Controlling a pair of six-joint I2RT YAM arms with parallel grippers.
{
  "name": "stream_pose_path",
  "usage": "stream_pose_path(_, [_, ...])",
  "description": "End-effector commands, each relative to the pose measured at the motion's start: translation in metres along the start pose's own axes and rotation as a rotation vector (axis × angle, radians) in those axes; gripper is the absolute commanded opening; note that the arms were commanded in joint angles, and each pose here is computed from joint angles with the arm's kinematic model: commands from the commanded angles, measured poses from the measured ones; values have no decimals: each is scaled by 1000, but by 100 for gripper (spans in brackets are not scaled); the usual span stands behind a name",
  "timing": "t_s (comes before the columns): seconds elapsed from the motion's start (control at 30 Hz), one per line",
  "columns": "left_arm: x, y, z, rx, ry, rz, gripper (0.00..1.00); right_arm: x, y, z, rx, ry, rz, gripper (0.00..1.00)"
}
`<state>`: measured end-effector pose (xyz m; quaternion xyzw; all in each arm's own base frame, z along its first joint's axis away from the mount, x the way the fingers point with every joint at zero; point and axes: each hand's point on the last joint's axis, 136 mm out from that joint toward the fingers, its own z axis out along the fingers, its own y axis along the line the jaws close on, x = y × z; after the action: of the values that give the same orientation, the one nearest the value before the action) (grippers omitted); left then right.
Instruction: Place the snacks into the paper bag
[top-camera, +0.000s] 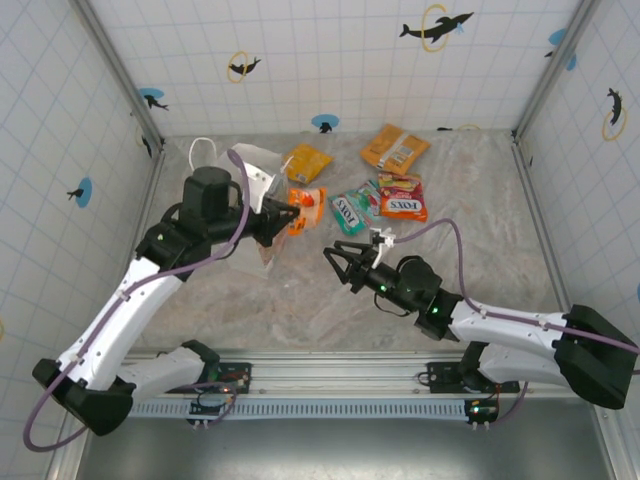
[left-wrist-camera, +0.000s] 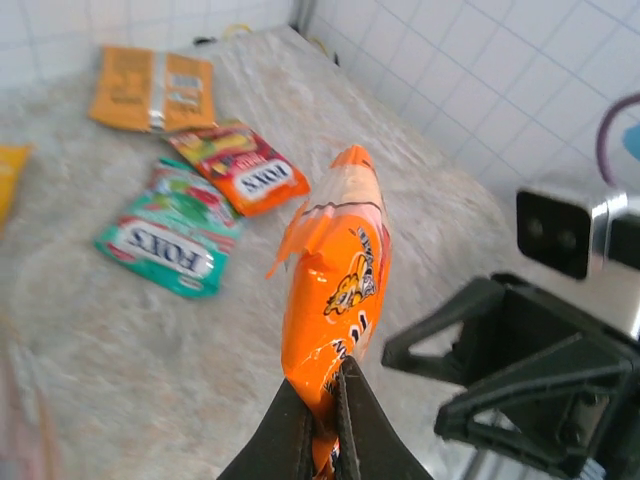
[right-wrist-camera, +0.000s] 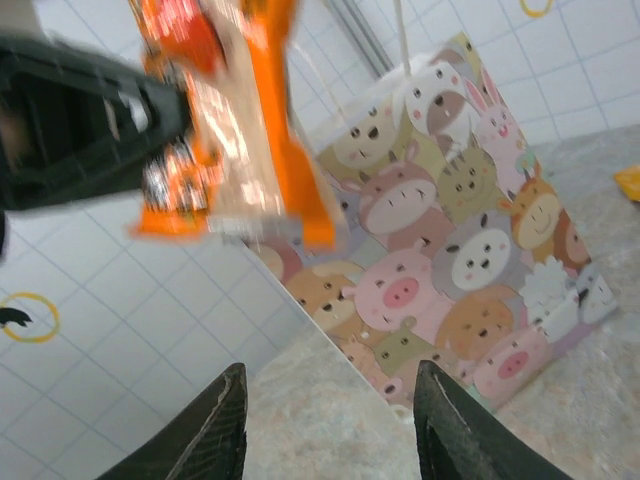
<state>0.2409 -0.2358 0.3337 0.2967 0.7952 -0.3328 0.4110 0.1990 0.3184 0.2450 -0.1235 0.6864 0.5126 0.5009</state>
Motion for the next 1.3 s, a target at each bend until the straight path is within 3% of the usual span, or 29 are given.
stream_pose_path(0.0, [-24,15,-6,-121,-12,70,0,-1,1,5,26,28,-25,47])
stream_pose_path(0.23, [-82,45,-26,-326,-106,110,0,9,2,12,31,95,-56,48])
stream_pose_path(0.43, [-114,90,-57,-472,-184,56,0,12,-2,12,43,105,-71,48])
stream_pose_path(0.7, [-102,137,-76,-588,-170,-52,0,16,-10,9,75,118,-83,48])
stream_pose_path(1.07, [-41,147,-50,-542,8,-169,1,15,-10,6,78,115,-76,48])
stream_pose_path(1.13, [-34,146,-50,-541,12,-178,8,16,-12,5,83,116,-75,48])
stream_pose_path(1.23, [-33,145,-55,-554,-2,-183,35,16,-14,4,92,113,-73,48])
stream_pose_path(1.27, [-35,144,-57,-559,-11,-180,38,16,-15,4,101,113,-70,49])
